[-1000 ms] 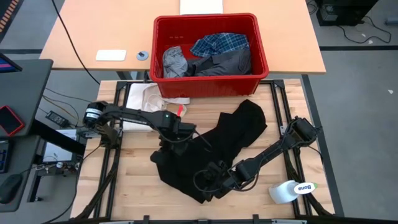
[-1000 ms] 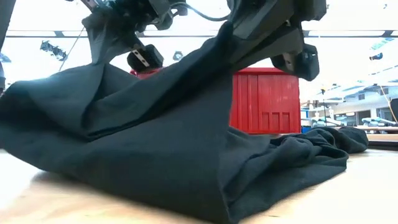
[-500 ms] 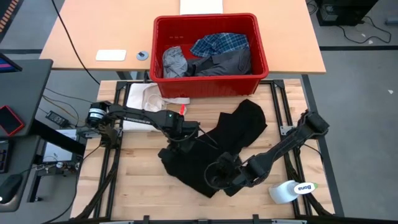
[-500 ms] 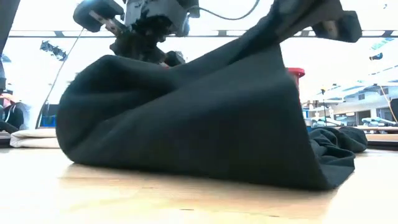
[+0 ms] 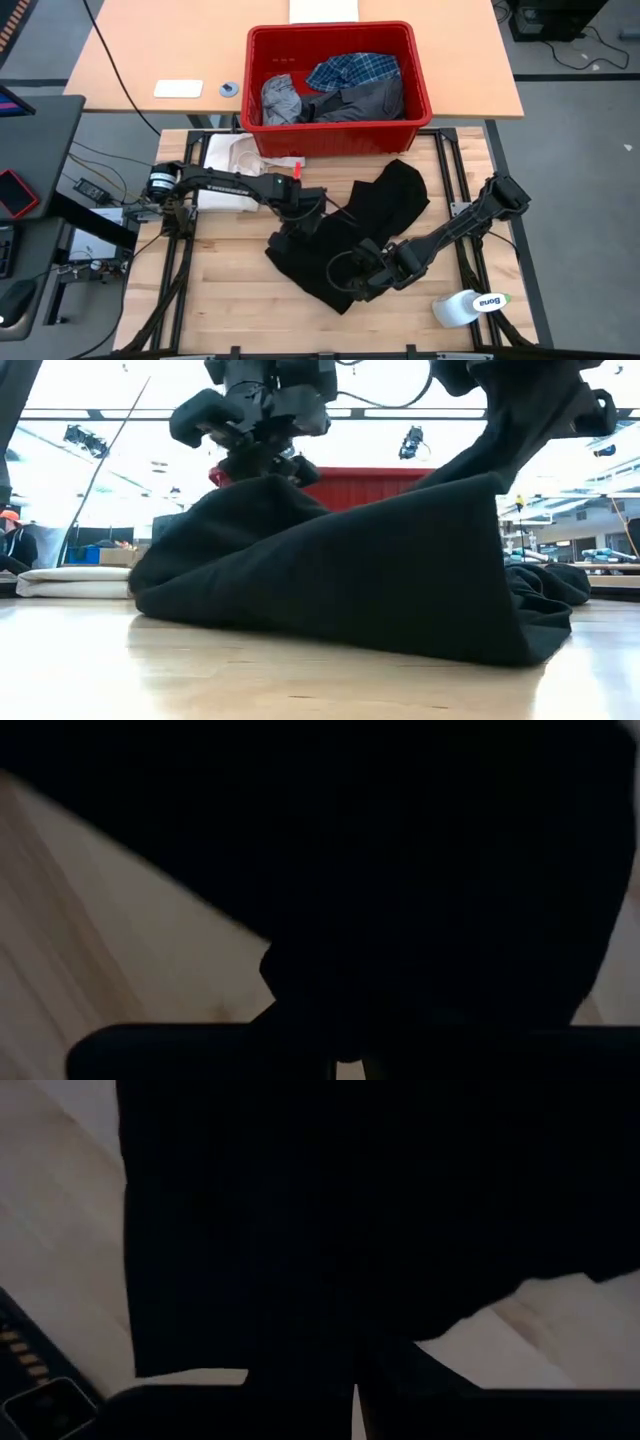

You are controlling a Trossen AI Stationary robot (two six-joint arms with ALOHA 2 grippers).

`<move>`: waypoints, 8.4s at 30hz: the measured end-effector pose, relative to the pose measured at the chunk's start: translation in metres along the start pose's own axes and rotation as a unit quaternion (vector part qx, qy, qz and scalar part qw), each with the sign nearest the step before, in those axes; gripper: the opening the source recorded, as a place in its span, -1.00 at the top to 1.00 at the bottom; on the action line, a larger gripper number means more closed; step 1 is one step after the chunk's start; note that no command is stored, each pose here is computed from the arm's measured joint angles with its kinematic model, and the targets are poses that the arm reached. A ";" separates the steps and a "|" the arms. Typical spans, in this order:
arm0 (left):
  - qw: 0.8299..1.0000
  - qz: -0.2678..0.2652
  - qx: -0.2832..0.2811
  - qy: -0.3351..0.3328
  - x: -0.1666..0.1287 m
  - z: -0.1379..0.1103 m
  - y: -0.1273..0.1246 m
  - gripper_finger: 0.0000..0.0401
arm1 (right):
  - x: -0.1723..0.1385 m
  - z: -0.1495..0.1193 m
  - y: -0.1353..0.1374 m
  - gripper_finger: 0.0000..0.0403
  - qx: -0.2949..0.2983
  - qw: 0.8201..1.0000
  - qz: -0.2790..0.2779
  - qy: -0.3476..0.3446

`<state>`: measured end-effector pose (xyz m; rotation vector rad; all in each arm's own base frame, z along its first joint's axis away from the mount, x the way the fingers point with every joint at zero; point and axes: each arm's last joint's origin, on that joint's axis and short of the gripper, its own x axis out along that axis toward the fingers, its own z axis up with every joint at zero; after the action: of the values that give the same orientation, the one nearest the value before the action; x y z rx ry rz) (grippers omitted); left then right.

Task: Fold Laundry from Bin
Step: Fold the black shirt

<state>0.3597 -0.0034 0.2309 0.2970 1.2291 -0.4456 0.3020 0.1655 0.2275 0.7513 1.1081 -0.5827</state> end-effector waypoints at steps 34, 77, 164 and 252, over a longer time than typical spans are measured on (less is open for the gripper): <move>0.975 0.151 -0.089 -0.140 0.016 0.016 0.062 0.40 | 0.046 -0.008 -0.047 0.53 0.038 0.988 -0.145 0.040; 0.982 0.041 -0.144 -0.111 0.046 0.011 0.055 0.26 | -0.002 -0.021 -0.064 -0.01 0.085 0.996 -0.025 -0.034; 0.982 0.165 0.085 -0.024 0.037 -0.080 -0.073 -0.14 | 0.057 -0.028 0.075 0.08 -0.132 0.984 -0.031 -0.112; 0.974 0.010 0.070 -0.215 -0.110 0.032 -0.093 0.93 | -0.101 -0.040 0.055 0.90 -0.107 0.961 0.245 0.069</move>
<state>0.3126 -0.0814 0.3474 0.3129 0.7724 -0.5476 0.2854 0.2358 0.3259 0.8463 1.0403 0.0109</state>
